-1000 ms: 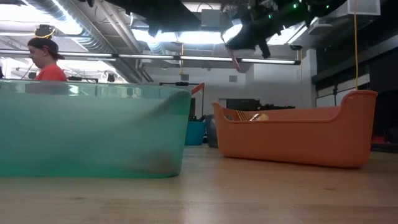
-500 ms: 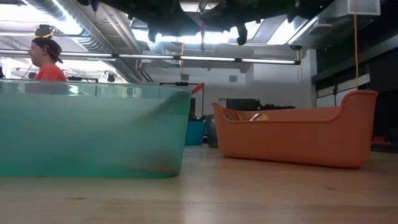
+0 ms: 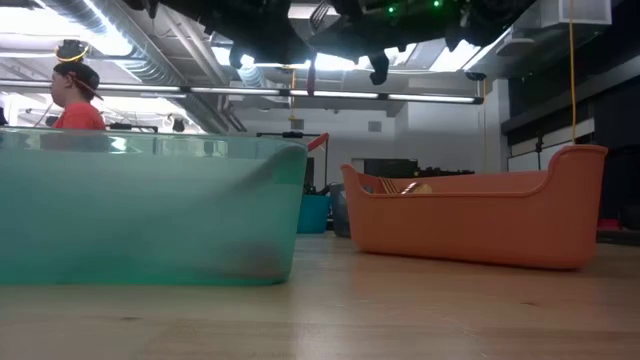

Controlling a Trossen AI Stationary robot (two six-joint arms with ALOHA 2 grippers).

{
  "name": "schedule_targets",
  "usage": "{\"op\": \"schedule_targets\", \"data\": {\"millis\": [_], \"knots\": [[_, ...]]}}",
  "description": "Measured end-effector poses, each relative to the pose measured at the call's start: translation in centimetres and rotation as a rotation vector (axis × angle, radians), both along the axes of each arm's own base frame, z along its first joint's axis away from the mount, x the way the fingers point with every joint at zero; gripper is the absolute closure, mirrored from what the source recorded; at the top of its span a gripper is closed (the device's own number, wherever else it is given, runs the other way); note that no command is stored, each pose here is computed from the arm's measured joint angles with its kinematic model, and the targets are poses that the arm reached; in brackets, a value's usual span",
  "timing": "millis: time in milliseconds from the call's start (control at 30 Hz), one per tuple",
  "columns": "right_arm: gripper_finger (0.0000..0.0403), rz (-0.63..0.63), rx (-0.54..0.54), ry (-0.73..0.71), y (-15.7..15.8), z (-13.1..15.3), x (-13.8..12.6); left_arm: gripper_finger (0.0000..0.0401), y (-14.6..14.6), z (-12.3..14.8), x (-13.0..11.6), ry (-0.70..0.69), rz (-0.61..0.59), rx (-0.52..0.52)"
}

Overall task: Sort silverware by color (type)
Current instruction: Put the pink fork into the top left blue bin

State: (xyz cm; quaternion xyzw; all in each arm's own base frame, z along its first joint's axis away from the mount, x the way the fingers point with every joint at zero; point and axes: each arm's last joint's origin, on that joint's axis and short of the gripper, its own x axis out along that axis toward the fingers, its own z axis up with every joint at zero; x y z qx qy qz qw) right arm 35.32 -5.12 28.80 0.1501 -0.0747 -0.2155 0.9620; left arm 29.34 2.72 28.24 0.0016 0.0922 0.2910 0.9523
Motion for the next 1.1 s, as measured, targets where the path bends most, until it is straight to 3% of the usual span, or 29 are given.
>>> {"op": "schedule_targets", "data": {"millis": [233, 1100], "knots": [[0.0401, -0.023, -0.017, -0.001, -0.05, 0.09, -0.04, 0.0315, 0.16, 0.03, -0.11, 0.001, 0.066, 0.014], [0.0401, 0.01, -0.034, -0.019, 0.29, 0.33, 0.0, 0.0315, 0.06, 0.01, -0.08, -0.032, 0.061, -0.033]]}}
